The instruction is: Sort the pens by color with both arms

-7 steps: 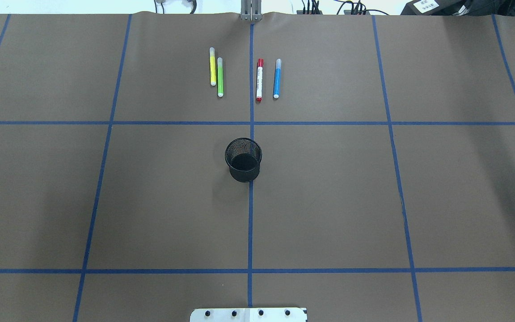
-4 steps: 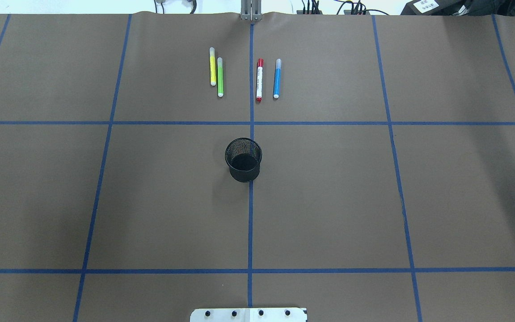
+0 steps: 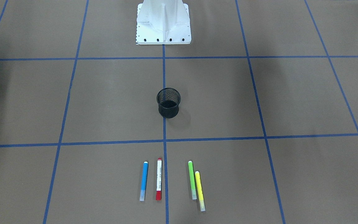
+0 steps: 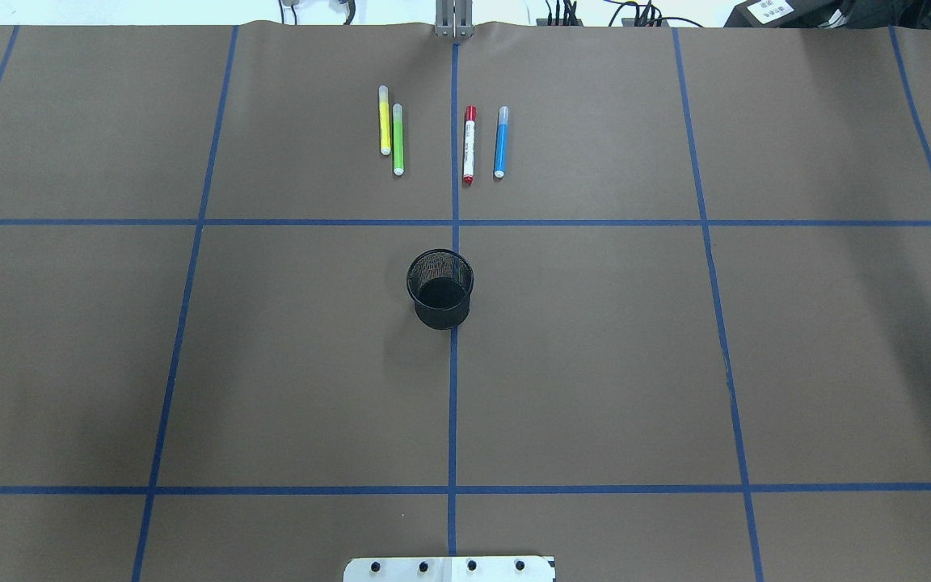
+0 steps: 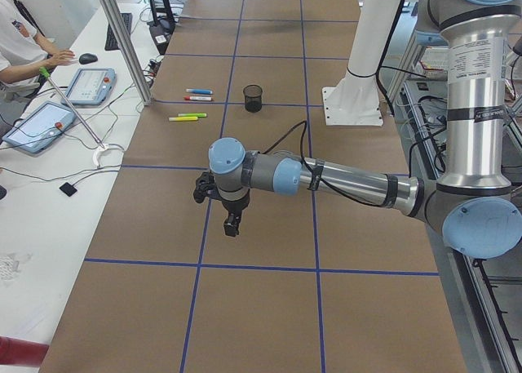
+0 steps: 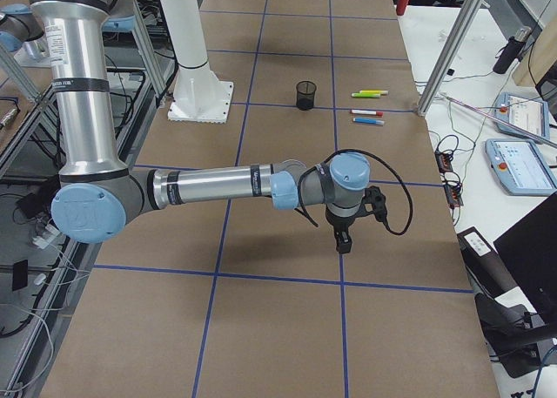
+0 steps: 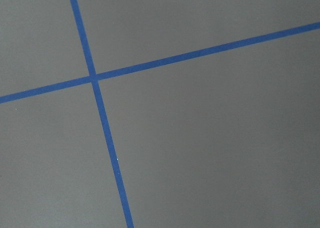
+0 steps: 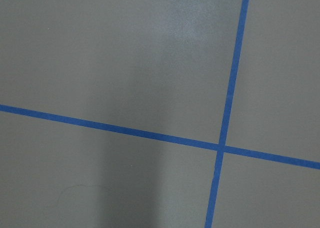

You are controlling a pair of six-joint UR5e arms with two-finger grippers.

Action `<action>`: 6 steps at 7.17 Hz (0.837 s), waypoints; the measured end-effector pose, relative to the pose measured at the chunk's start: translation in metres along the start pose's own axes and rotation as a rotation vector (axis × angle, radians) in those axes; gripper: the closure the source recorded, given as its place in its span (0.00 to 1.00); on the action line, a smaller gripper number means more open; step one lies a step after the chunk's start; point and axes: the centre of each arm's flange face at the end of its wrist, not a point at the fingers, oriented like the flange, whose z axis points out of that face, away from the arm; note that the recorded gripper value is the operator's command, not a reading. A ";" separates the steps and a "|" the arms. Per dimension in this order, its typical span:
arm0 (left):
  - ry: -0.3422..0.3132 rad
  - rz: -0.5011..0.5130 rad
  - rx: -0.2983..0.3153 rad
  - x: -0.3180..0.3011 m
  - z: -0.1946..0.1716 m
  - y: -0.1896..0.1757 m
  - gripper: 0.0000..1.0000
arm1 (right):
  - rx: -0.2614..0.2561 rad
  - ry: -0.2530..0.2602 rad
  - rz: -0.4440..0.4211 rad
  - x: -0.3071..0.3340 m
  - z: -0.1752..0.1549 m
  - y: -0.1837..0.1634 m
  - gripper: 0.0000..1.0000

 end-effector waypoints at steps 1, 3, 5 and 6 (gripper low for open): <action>0.000 0.028 -0.013 -0.011 0.006 0.003 0.00 | -0.001 0.007 -0.005 -0.003 0.001 0.000 0.01; 0.000 0.011 -0.022 -0.036 0.012 0.008 0.00 | -0.011 0.013 -0.007 0.000 0.006 0.005 0.00; -0.003 -0.038 -0.006 -0.049 0.005 0.010 0.00 | -0.020 0.015 -0.015 0.006 0.010 0.019 0.01; -0.004 -0.048 0.002 -0.052 0.002 0.012 0.00 | -0.021 0.015 -0.015 0.006 0.010 0.025 0.01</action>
